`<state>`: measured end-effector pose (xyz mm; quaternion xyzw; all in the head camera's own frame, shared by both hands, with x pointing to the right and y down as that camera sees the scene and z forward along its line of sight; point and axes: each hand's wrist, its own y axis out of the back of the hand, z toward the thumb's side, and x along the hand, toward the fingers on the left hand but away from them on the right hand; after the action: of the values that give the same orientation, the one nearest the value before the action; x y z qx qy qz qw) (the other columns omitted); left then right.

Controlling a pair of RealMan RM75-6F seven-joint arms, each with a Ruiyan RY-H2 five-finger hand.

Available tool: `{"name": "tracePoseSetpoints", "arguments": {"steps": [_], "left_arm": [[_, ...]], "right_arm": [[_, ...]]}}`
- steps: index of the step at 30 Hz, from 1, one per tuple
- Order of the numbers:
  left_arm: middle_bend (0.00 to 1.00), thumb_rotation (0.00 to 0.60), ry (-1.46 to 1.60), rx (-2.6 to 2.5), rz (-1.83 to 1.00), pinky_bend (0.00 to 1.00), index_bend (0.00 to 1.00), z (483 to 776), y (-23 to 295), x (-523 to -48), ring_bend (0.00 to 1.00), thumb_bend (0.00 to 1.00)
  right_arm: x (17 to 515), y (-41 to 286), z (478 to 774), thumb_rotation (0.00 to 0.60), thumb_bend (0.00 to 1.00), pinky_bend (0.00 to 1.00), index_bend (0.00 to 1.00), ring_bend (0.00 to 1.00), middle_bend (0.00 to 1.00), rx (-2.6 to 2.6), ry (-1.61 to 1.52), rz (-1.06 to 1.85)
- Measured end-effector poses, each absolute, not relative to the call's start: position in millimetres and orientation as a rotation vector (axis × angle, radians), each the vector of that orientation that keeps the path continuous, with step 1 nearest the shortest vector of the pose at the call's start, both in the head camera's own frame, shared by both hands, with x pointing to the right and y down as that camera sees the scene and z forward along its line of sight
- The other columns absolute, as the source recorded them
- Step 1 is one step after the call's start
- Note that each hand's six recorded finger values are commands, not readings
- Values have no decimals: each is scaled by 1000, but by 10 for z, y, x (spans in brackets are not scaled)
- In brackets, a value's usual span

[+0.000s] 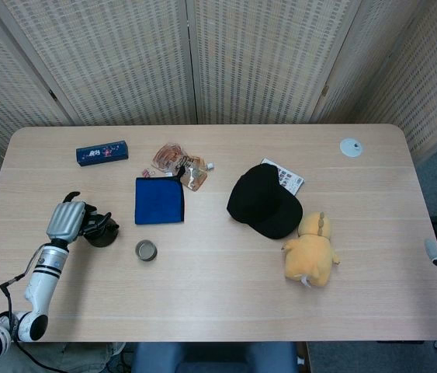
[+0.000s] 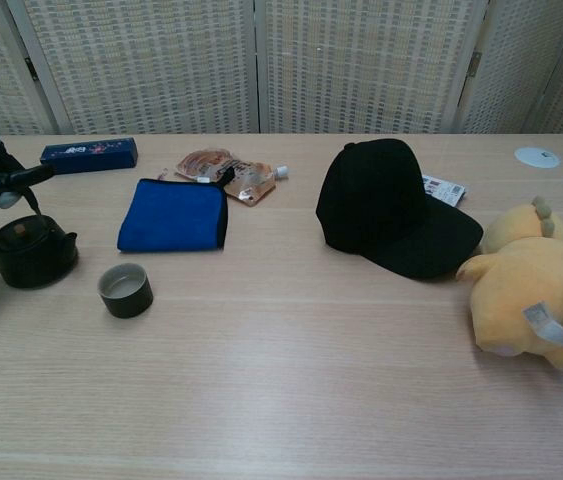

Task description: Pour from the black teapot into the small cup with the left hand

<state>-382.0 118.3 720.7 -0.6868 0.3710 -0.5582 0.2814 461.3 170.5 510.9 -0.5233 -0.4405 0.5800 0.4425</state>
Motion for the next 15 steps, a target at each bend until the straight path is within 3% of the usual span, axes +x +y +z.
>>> {"name": "tracePoseSetpoints", "arguments": {"steps": [9,15], "left_arm": [[838,90,965,-1844,-1526,75,771,7249,1242,-3836,746,249],[724,95,968,-1836,-1523,75,677,7229,1245,-3838,619,249]], "right_arm": [[4611,1720,5099,600,270,72,141,84,209,-1296,-1094,1439],[4616,1731,5090,600,270,72,141,83,209,-1294,-1097,1437]]}}
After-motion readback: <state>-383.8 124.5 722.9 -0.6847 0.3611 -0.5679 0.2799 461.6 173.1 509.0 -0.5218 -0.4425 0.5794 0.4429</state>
